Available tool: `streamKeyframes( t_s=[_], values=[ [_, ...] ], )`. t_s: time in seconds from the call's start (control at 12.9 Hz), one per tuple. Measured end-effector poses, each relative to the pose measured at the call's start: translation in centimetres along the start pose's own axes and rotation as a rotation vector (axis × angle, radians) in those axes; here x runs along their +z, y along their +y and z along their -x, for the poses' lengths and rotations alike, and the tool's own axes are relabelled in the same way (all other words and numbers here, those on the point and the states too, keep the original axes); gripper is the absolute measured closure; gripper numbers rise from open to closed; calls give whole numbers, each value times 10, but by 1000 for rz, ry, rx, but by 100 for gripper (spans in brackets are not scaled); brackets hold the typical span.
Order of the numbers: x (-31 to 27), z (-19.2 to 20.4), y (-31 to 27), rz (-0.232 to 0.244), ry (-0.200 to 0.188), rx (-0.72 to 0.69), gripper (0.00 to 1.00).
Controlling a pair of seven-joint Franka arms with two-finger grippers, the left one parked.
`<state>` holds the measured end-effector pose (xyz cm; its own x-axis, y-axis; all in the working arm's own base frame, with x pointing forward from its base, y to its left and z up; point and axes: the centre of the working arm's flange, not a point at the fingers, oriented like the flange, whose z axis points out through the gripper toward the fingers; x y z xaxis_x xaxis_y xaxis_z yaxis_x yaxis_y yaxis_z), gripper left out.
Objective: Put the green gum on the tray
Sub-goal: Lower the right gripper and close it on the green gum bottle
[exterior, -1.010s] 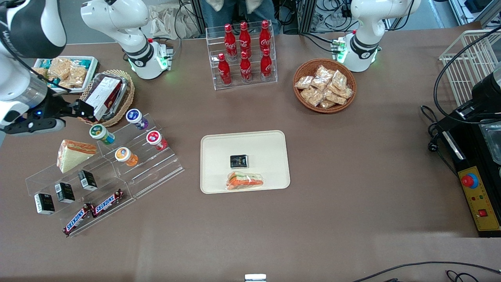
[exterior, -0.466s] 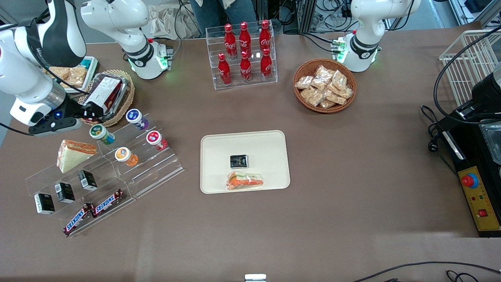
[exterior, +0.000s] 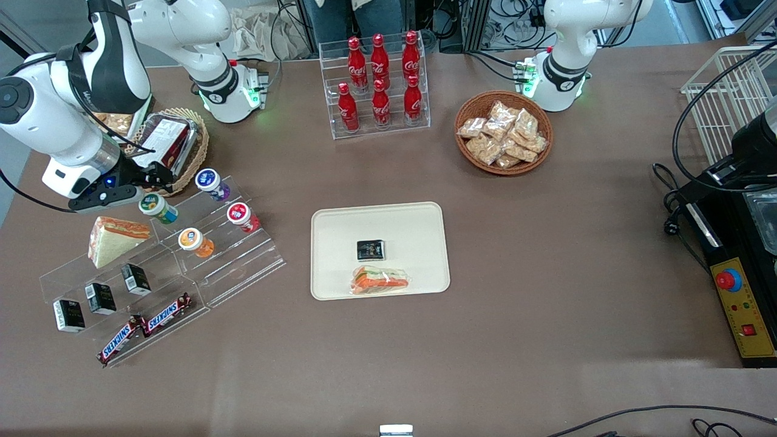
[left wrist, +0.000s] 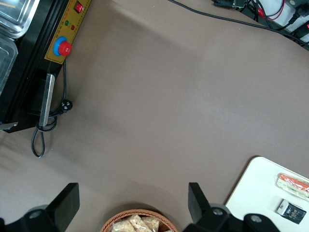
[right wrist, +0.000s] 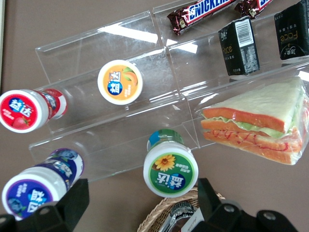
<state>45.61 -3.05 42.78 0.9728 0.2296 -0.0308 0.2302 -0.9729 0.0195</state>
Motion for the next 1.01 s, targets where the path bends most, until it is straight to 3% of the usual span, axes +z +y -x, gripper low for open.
streamKeyframes(
  t_s=[0.23,1.01],
  values=[
    [5,4,14,0,20,-15,0],
    [47,-2,22,2,21,-29,0]
  ],
)
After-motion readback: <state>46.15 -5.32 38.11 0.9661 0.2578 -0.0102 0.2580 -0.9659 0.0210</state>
